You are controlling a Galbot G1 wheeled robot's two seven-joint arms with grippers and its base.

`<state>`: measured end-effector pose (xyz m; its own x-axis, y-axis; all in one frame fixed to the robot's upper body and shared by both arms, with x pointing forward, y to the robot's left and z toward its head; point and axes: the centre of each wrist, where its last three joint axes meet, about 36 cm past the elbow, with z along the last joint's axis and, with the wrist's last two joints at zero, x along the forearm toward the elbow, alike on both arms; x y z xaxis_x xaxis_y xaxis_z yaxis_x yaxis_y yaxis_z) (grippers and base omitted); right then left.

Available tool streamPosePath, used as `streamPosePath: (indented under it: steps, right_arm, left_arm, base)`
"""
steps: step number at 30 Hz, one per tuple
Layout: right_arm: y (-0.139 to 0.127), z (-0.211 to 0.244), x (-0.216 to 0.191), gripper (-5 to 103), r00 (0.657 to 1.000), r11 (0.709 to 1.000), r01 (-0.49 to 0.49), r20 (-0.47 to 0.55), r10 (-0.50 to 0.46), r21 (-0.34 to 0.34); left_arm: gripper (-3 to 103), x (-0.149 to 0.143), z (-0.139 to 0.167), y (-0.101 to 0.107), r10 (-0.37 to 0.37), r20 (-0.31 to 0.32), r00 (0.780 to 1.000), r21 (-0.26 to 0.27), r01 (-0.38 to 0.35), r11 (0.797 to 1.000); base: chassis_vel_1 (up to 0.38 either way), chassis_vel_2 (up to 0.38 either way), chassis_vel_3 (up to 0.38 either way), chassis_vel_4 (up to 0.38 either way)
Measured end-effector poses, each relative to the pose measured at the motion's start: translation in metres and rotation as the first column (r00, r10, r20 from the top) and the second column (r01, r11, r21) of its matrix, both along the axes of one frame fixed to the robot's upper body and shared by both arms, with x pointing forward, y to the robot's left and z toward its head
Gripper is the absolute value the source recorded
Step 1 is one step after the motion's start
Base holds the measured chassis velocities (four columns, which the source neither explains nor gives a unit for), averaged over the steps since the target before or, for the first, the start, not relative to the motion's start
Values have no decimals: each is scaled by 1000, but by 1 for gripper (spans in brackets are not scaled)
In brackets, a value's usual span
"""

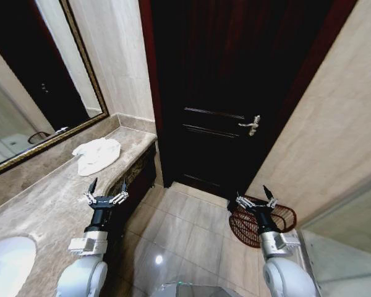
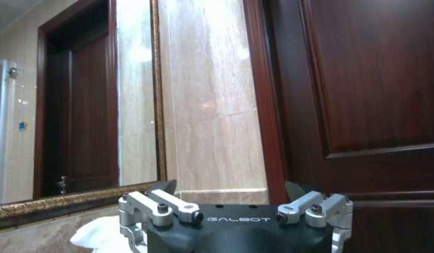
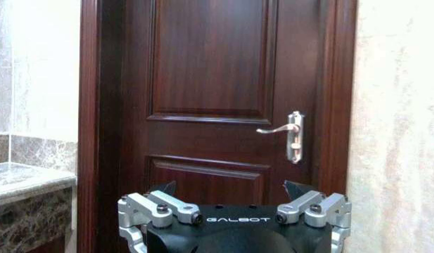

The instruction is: Discard the used towel into the hamper.

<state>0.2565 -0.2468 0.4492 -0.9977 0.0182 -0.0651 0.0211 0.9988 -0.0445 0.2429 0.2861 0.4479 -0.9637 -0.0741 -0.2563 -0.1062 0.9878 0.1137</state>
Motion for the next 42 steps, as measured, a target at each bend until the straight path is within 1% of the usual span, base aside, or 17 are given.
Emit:
streamPosePath:
  steps: [20, 34, 37, 39, 41, 42]
  right_arm:
    - [0, -1, -6, 100, 1000, 1000, -3, 1, 3, -11]
    - [0, -2, -5, 100, 1000, 1000, -3, 0, 3, -9]
    - [1, -3, -4, 100, 1000, 1000, 1, 2, -1, 1]
    - [3, -2, -1, 100, 1000, 1000, 20, -2, -20, 7]
    - [3, -2, -1, 100, 1000, 1000, 21, -3, -21, 8]
    - [3, -1, 0, 100, 1000, 1000, 24, -5, -24, 6]
  left_arm:
    - [100, -5, -2, 0, 4, 7, 1000, -2, -4, 1000]
    - [100, -3, -2, -2, 7, 15, 1000, -6, -7, 1000]
    - [100, -3, -2, -2, 16, -4, 1000, -19, -16, 1000]
    - [100, -1, 0, -3, 33, -42, 999, -36, -35, 999]
    - [100, 0, 0, -3, 36, -47, 998, -37, -38, 999]
    - [100, 4, 3, -3, 45, -63, 997, -39, -47, 998]
  base:
    - [-58, 152, 156, -60]
    - [-27, 161, 168, -32]
    - [-63, 128, 121, -73]
    - [-85, 56, 57, -63]
    - [-60, 31, 50, -52]
    - [-60, 18, 21, -19]
